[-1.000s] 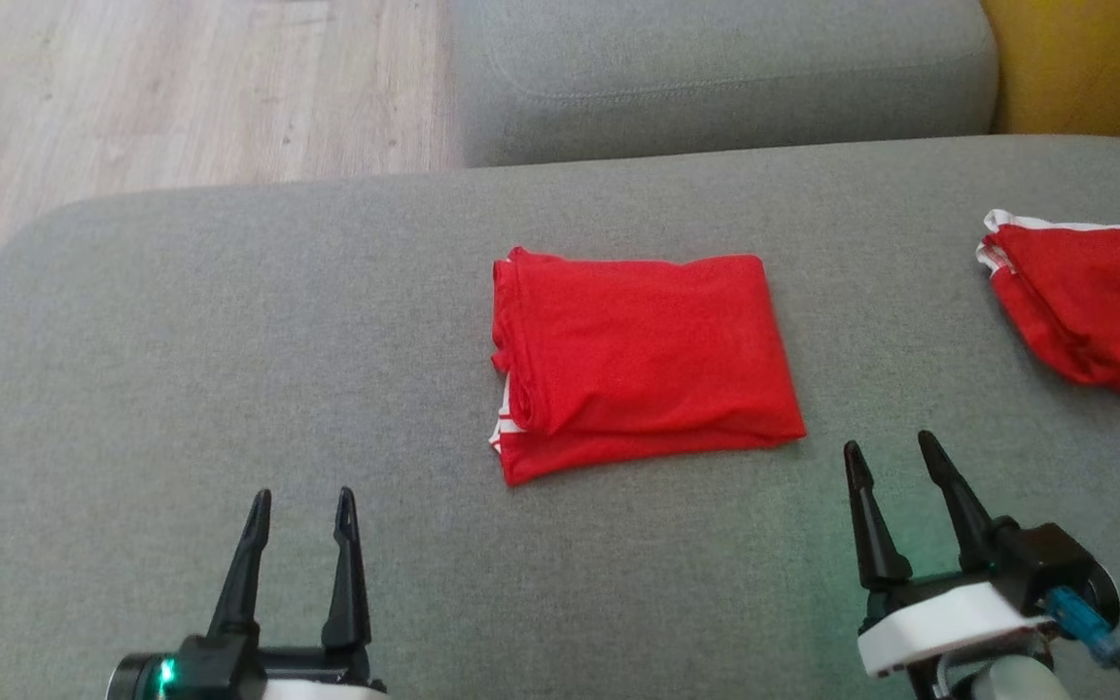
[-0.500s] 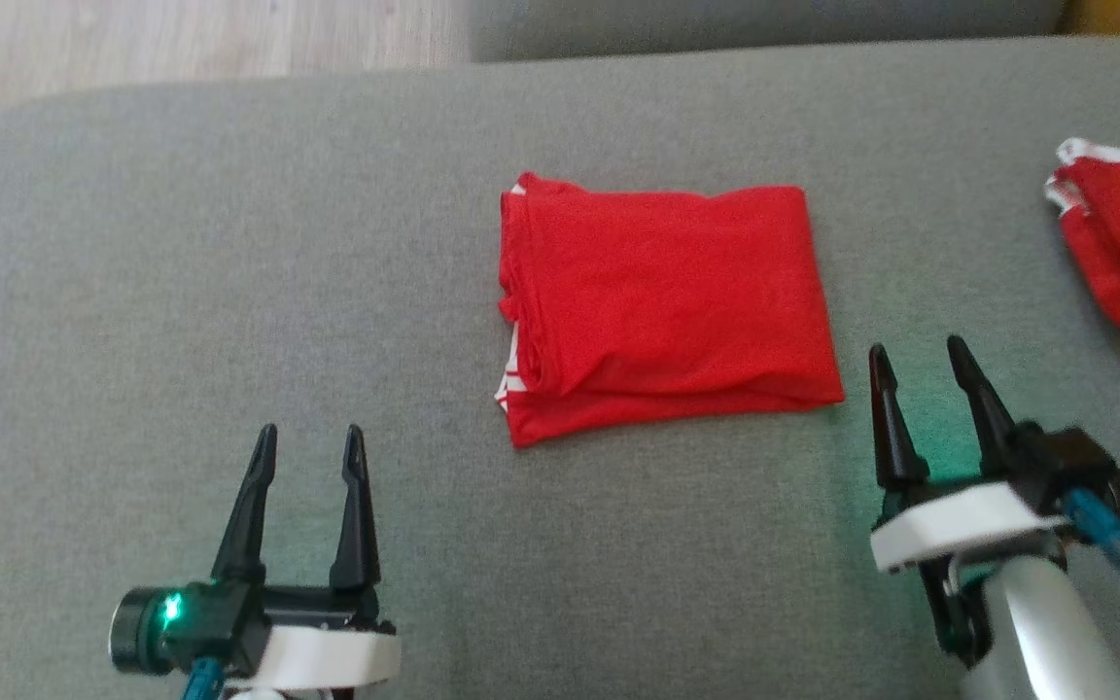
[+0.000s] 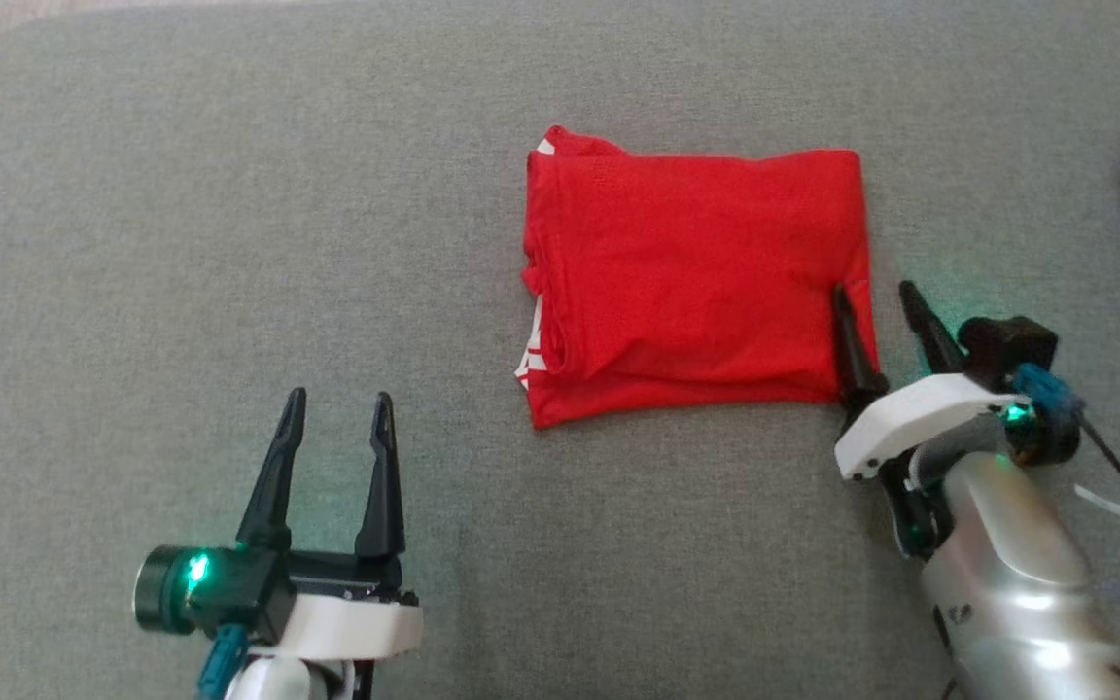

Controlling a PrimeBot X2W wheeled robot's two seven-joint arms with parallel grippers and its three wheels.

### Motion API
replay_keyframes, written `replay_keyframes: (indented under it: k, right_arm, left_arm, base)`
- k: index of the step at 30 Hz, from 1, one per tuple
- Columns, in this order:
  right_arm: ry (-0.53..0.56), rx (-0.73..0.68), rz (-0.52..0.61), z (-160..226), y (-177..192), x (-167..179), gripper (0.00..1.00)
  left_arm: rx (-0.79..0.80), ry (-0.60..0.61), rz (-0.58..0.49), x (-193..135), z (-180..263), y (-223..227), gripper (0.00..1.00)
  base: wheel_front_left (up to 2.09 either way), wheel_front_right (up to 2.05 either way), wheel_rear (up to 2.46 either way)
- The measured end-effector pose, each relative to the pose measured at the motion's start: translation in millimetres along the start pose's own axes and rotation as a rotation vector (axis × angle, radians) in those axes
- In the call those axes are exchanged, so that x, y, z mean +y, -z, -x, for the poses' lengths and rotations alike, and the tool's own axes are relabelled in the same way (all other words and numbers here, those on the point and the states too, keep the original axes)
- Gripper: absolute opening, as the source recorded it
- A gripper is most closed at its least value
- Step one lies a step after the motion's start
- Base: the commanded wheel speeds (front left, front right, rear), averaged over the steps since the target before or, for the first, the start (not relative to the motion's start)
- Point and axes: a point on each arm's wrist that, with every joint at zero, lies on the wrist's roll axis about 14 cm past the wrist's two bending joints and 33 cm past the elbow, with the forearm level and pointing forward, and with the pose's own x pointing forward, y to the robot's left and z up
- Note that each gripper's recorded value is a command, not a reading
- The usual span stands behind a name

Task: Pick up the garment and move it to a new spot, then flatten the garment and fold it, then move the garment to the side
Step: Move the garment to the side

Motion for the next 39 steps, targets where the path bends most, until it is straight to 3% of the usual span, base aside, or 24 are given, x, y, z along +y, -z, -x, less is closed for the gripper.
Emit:
replay_keyframes:
  k: [1, 2, 3, 4, 9, 13, 26, 32, 33, 34, 36, 39]
  right_arm:
    - [-0.005, 0.032, -0.004, 0, 7, 2, 1.0]
    - [-0.015, 0.047, -0.004, -2, 10, 5, 0.81]
    - [-0.025, 0.053, 0.001, -3, 10, 8, 0.36]
    - [-0.028, 0.056, 0.0, -5, 9, 9, 0.0]
    - [-0.02, 0.039, 0.021, -3, 5, 2, 0.0]
    - [0.041, 0.027, 0.123, 8, -2, -35, 0.0]
    - [0.336, -0.189, 0.463, 55, -112, -177, 0.0]
    - [0.452, -0.213, 0.559, 74, -142, -220, 0.0]
    - [0.48, -0.21, 0.574, 79, -147, -229, 0.45]
    - [0.512, -0.209, 0.589, 84, -151, -238, 1.0]
    - [0.564, -0.226, 0.611, 92, -163, -249, 1.0]
    - [0.571, -0.277, 0.639, 90, -178, -239, 1.0]
  left_arm:
    - [0.0, 0.0, 0.0, 0, 1, 0, 1.0]
    - [0.0, -0.001, -0.001, 0, 1, 0, 1.0]
    - [-0.002, -0.002, -0.001, 0, 2, -1, 1.0]
    - [-0.003, -0.002, -0.001, 0, 2, -1, 1.0]
    - [0.0, 0.015, 0.002, -5, -3, 1, 1.0]
    - [0.01, 0.066, 0.004, -20, -13, 6, 1.0]
    - [0.027, 0.245, 0.016, -72, -61, 26, 1.0]
    - [0.047, 0.276, 0.035, -82, -75, 39, 1.0]
    - [0.049, 0.279, 0.038, -83, -78, 41, 1.0]
    - [0.049, 0.281, 0.041, -84, -81, 42, 1.0]
    - [0.049, 0.278, 0.045, -84, -85, 44, 1.0]
    - [0.031, 0.259, 0.061, -79, -89, 38, 1.0]
  base:
    - [0.0, 0.0, 0.0]
    - [0.0, 0.0, 0.0]
    - [0.0, 0.0, 0.0]
    - [0.0, 0.0, 0.0]
    - [0.0, 0.0, 0.0]
    - [0.0, 0.0, 0.0]
    - [0.0, 0.0, 0.0]
    - [0.0, 0.0, 0.0]
    - [0.0, 0.0, 0.0]
    - [0.0, 0.0, 0.0]
    - [0.0, 0.0, 0.0]
    - [0.0, 0.0, 0.0]
